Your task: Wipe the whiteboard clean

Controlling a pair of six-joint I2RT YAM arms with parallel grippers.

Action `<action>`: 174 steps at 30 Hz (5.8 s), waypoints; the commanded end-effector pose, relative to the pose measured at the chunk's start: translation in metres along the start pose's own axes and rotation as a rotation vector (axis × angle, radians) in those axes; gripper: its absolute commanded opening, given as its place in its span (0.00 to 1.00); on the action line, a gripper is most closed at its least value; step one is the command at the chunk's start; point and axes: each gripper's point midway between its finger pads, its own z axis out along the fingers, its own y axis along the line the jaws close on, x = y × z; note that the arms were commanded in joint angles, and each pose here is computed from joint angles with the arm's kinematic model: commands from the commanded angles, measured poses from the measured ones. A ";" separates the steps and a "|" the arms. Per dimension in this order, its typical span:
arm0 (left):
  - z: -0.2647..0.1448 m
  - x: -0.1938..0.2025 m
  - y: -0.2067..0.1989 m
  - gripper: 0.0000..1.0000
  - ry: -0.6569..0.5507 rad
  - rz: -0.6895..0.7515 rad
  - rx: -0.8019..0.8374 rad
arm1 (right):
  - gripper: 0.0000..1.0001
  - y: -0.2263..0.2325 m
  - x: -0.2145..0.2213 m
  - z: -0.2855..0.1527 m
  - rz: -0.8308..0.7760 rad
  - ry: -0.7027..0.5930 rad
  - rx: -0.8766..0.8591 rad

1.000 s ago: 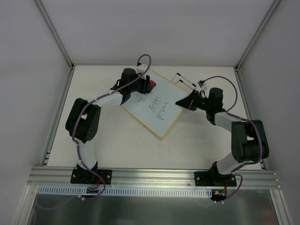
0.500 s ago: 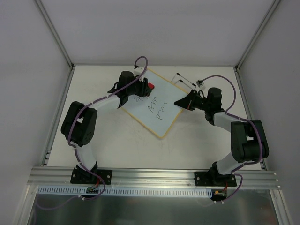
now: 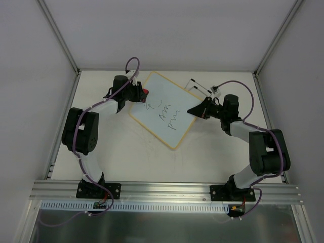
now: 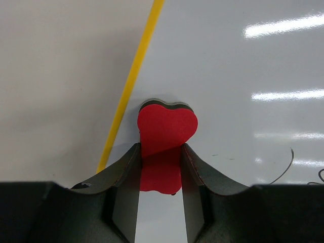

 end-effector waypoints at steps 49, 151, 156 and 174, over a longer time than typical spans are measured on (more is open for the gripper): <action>-0.004 0.139 -0.092 0.00 0.335 0.087 0.090 | 0.00 0.013 0.011 0.006 -0.191 0.063 -0.088; 0.003 0.092 -0.183 0.00 0.218 0.161 0.308 | 0.00 0.031 0.025 0.002 -0.187 0.143 -0.162; 0.004 0.080 -0.157 0.00 0.184 0.129 0.215 | 0.01 0.031 0.024 0.001 -0.185 0.142 -0.162; -0.003 0.086 -0.085 0.00 0.168 -0.023 0.142 | 0.01 0.042 0.013 0.001 -0.210 0.125 -0.183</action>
